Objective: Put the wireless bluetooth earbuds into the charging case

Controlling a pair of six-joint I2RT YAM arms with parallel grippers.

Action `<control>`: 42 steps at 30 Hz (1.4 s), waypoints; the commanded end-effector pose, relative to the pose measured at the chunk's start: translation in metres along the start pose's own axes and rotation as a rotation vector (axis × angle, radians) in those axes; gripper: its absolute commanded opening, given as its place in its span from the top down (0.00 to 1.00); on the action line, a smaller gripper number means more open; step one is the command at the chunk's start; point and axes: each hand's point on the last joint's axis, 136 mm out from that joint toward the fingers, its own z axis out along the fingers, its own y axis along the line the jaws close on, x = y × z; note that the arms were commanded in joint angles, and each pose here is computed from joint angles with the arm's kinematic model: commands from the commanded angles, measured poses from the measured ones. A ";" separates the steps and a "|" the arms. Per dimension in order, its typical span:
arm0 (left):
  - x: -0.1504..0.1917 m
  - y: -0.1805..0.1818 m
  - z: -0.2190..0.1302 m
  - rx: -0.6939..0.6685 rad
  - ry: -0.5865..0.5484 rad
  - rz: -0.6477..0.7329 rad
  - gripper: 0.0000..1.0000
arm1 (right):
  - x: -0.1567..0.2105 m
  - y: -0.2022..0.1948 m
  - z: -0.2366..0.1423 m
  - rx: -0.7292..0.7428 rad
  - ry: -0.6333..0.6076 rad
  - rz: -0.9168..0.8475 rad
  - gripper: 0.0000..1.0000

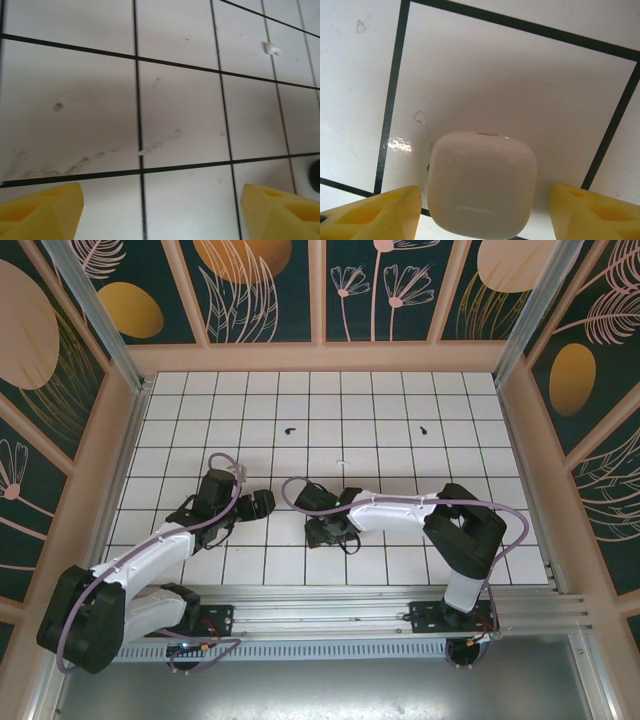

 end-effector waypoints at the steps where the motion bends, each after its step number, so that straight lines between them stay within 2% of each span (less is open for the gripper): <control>1: 0.000 -0.022 0.005 0.105 0.029 -0.002 0.18 | 0.002 -0.009 0.004 0.059 -0.003 -0.030 0.36; 4: -0.005 -0.018 0.006 0.072 0.020 -0.023 0.09 | -0.001 -0.009 0.004 0.058 -0.022 -0.039 0.44; 8: -0.015 -0.016 0.001 0.035 -0.012 -0.011 0.06 | -0.006 -0.008 0.000 0.050 -0.058 -0.057 0.53; 13: -0.016 -0.035 -0.007 0.118 0.014 0.071 0.05 | -0.012 -0.010 -0.014 0.026 -0.127 -0.094 0.60; 18: -0.017 -0.079 -0.019 0.329 0.073 0.126 0.17 | -0.020 -0.002 -0.044 -0.069 -0.227 -0.203 0.63; 21: -0.018 -0.102 -0.022 0.437 0.137 0.109 0.26 | -0.026 0.000 -0.071 -0.112 -0.317 -0.285 0.63; 24: -0.024 -0.118 -0.022 0.486 0.168 0.070 0.28 | -0.033 0.001 -0.100 -0.141 -0.412 -0.368 0.64; 31: -0.026 -0.171 -0.037 0.623 0.220 0.107 0.28 | -0.039 -0.003 -0.153 -0.183 -0.602 -0.508 0.64; 36: -0.012 -0.197 -0.038 0.681 0.304 0.137 0.34 | -0.033 -0.004 -0.167 -0.209 -0.684 -0.614 0.64; 42: 0.006 -0.211 -0.033 0.710 0.396 0.152 0.39 | -0.035 -0.008 -0.175 -0.182 -0.726 -0.634 0.63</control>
